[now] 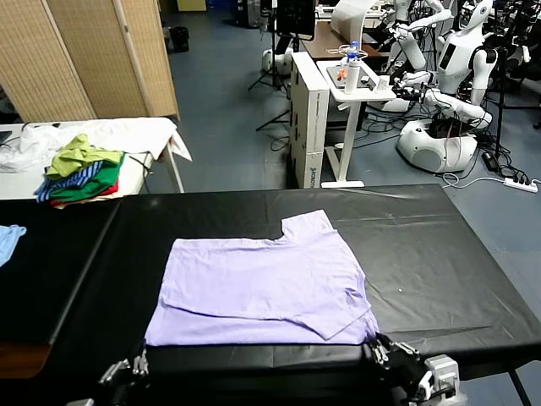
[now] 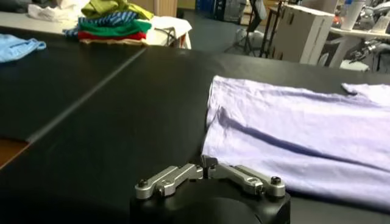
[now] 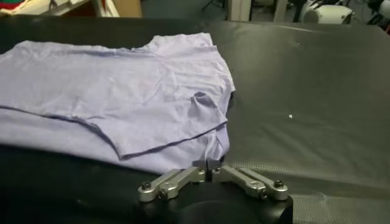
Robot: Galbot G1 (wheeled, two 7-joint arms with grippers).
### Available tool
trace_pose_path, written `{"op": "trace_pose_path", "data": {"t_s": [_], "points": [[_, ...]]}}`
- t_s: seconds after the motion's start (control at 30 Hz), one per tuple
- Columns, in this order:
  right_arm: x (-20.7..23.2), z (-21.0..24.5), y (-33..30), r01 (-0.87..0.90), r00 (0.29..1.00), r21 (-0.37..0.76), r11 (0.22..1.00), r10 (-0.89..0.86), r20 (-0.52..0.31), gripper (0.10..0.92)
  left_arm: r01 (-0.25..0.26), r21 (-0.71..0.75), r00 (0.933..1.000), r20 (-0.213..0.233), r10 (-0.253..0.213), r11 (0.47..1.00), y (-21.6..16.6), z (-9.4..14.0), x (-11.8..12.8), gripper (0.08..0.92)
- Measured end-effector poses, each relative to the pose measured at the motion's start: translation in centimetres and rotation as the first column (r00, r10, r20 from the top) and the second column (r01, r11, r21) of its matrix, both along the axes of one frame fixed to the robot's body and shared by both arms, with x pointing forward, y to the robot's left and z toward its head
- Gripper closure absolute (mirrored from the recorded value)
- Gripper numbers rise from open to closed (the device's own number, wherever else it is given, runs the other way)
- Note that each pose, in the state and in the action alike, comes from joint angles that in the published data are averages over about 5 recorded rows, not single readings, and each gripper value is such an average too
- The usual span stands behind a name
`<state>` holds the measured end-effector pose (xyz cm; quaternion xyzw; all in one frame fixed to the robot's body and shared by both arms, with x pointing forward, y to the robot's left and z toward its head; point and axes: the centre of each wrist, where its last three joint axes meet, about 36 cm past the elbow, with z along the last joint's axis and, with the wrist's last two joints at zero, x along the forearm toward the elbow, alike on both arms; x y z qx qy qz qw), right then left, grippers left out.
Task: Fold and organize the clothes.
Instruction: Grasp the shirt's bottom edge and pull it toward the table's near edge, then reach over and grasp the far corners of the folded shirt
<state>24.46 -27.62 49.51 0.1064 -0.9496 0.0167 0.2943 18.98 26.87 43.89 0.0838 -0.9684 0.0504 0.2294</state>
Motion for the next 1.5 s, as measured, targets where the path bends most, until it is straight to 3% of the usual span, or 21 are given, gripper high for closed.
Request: {"op": "trace_pose_path", "data": {"t_s": [0.13, 0.27, 0.4, 0.63, 1.0, 1.3, 1.5], "points": [[1.3, 0.9, -0.3, 0.005, 0.998, 0.027, 1.0, -0.006, 0.056, 0.117, 0.036, -0.001, 0.9993, -0.006, -0.036, 0.999, 0.3, 0.5, 0.7, 0.219], [3.8, 1.0, -0.6, 0.011, 0.994, 0.023, 1.0, -0.014, 0.11, 0.115, 0.045, -0.035, 0.9988, -0.02, -0.046, 0.998, 0.9, 0.7, 2.6, 0.104], [7.6, 0.5, -0.6, 0.022, 0.993, 0.015, 1.0, -0.024, 0.119, 0.115, 0.045, -0.095, 0.999, 0.002, -0.045, 0.994, 1.6, 1.3, 6.2, 0.093], [14.2, -0.9, 0.4, 0.03, 0.997, 0.024, 0.999, -0.031, 0.072, 0.115, 0.096, -0.163, 0.9952, 0.031, -0.093, 0.982, 3.2, 2.4, 12.8, 0.092], [23.0, -1.7, 1.6, 0.014, 0.999, 0.035, 0.999, -0.015, 0.03, 0.115, 0.125, -0.251, 0.9886, -0.049, -0.142, 0.96, 6.6, 2.6, 22.2, 0.092], [28.4, -2.4, 2.0, 0.021, 1.0, 0.035, 0.999, -0.021, 0.0, 0.115, 0.12, -0.24, 0.9839, -0.1, -0.148, 0.963, 7.4, 1.2, 27.1, 0.092], [30.8, -2.5, 2.4, 0.024, 1.0, 0.036, 0.999, -0.024, -0.01, 0.115, 0.126, -0.193, 0.9833, -0.105, -0.148, 0.973, 7.4, 0.6, 29.7, 0.092]]}}
